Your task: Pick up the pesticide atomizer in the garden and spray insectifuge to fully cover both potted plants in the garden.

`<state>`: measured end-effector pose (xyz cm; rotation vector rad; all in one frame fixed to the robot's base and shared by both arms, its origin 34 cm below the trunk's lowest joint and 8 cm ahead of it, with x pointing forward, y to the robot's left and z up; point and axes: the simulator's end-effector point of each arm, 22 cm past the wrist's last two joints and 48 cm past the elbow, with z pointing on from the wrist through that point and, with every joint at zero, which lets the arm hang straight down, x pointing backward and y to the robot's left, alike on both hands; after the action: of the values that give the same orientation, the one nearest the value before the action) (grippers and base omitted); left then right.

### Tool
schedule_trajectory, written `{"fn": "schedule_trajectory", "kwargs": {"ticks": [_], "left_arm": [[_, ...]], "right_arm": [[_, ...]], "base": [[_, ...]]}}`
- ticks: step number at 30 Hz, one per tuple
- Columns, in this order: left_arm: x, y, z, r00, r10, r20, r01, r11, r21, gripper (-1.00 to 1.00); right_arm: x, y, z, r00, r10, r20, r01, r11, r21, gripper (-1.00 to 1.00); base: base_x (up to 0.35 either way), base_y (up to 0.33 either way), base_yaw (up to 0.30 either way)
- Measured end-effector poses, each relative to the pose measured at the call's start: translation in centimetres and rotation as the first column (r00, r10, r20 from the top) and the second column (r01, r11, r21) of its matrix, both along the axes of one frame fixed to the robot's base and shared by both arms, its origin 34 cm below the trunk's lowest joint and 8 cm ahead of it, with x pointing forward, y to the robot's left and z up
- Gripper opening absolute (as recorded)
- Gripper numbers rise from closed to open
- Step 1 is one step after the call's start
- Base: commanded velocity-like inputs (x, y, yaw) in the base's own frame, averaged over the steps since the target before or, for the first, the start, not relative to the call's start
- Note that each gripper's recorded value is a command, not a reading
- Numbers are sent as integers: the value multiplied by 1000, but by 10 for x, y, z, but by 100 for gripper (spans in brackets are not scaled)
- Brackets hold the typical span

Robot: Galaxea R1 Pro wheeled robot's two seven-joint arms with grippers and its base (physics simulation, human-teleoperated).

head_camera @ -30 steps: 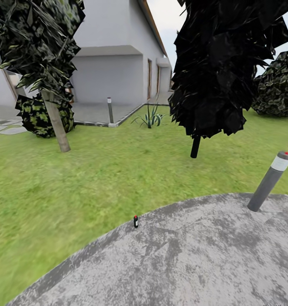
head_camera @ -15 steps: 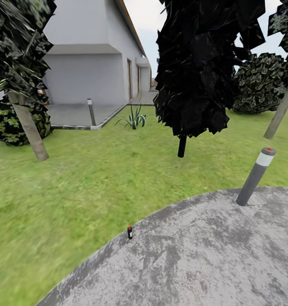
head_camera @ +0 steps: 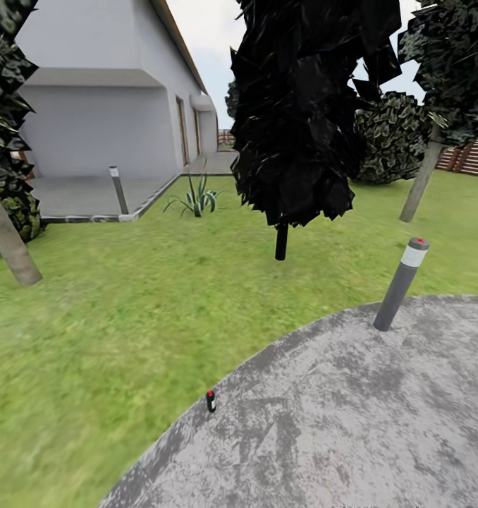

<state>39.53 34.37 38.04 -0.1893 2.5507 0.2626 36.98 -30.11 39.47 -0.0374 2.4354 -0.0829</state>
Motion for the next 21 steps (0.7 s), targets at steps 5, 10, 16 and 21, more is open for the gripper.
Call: {"fn": "schedule_trajectory", "kwargs": {"ticks": [5, 10, 16, 21], "left_arm": [[0, 0, 0, 1000, -1, 0, 1, 1000, 0, 100], [0, 0, 0, 1000, -1, 0, 1, 1000, 0, 100], [0, 0, 0, 1000, -1, 0, 1, 1000, 0, 100], [0, 0, 0, 1000, 0, 0, 0, 1000, 0, 100]], "right_arm": [[0, 0, 0, 1000, 0, 0, 0, 1000, 0, 100], [0, 0, 0, 1000, 0, 0, 0, 1000, 0, 100], [0, 0, 0, 1000, 0, 0, 0, 1000, 0, 100], [0, 0, 0, 1000, 0, 0, 0, 1000, 0, 100]], "base": [[92, 312, -276], [92, 312, -276], [80, 312, -276], [9, 312, -276]]}}
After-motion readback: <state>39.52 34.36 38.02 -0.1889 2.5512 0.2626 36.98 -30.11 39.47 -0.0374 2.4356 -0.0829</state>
